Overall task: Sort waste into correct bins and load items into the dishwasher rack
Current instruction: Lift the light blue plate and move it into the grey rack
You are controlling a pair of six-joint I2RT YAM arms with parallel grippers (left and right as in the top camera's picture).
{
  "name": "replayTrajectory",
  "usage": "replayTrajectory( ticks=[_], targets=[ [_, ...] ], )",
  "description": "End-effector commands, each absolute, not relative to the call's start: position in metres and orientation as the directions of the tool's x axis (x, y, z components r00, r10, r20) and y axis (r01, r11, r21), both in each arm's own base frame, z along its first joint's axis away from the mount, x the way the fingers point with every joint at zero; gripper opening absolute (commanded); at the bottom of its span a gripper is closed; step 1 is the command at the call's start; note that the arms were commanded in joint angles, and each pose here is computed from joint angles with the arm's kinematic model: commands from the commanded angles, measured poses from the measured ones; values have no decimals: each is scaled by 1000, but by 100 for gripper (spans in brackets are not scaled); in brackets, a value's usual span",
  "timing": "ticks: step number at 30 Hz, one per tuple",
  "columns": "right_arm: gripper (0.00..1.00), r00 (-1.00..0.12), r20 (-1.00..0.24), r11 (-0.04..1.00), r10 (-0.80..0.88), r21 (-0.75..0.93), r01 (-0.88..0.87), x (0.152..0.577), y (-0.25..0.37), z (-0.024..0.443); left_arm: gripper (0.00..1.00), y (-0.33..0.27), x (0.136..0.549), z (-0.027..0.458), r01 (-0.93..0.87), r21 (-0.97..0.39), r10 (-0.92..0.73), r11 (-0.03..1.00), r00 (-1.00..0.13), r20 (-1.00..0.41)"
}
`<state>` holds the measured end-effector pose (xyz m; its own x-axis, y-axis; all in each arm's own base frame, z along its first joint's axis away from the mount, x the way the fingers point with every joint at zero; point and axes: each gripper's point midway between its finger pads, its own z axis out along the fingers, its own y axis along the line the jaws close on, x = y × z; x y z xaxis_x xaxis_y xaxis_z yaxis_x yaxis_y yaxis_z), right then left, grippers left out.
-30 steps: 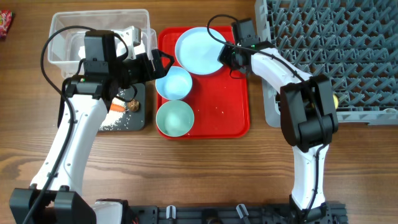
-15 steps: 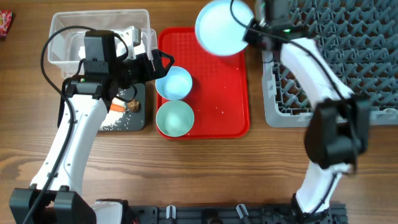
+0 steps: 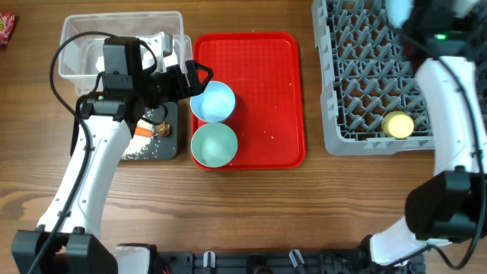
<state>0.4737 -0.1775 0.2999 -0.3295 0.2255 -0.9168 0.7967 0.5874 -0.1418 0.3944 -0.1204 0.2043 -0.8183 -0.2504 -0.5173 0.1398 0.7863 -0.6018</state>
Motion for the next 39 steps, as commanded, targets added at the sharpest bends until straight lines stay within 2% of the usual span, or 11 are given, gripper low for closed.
replayTrajectory(
  ticks=[1, 6, 12, 16, 29, 30, 31, 33, 34, 37, 39],
  targets=[
    [4, -414, -884, 542, 218, -243, 805, 473, -220, 273, 100, -119, 397, 211, 159, -588, -242, 793, -804, -544],
    [4, -487, -850, 519, 202, -329, 789, 478, -253, 242, 100, -119, 397, 211, 159, -588, -242, 793, -804, -544],
    [4, -521, -842, 539, 144, -374, 754, 496, -256, 230, 99, -119, 397, 211, 159, -588, -242, 793, -804, -544],
    [4, -556, -822, 623, 125, -371, 688, 510, -246, 218, 100, -119, 397, 211, 159, -588, -242, 793, -804, -544],
    [10, -594, -792, 735, 141, -319, 599, 519, -225, 195, 100, -119, 397, 211, 160, -588, -241, 793, -804, -544],
    [15, -592, -792, 734, 150, -313, 603, 519, -225, 193, 100, -119, 397, 211, 159, -588, -242, 793, -804, -544],
    [31, -583, -795, 731, 168, -296, 615, 518, -224, 191, 100, -119, 397, 211, 159, -588, -242, 793, -804, -544],
    [72, -571, -799, 738, 188, -269, 619, 519, -222, 189, 100, -119, 397, 211, 159, -588, -242, 793, -804, -544],
    [100, -562, -803, 738, 196, -256, 624, 519, -221, 190, 100, -119, 397, 211, 159, -588, -242, 793, -804, -544],
    [100, -544, -812, 750, 210, -223, 623, 518, -211, 200, 100, -119, 397, 211, 159, -588, -242, 793, -804, -544],
    [100, -534, -823, 801, 194, -181, 570, 521, -190, 219, 100, -119, 397, 211, 159, -588, -242, 793, -804, -544]
  ],
)
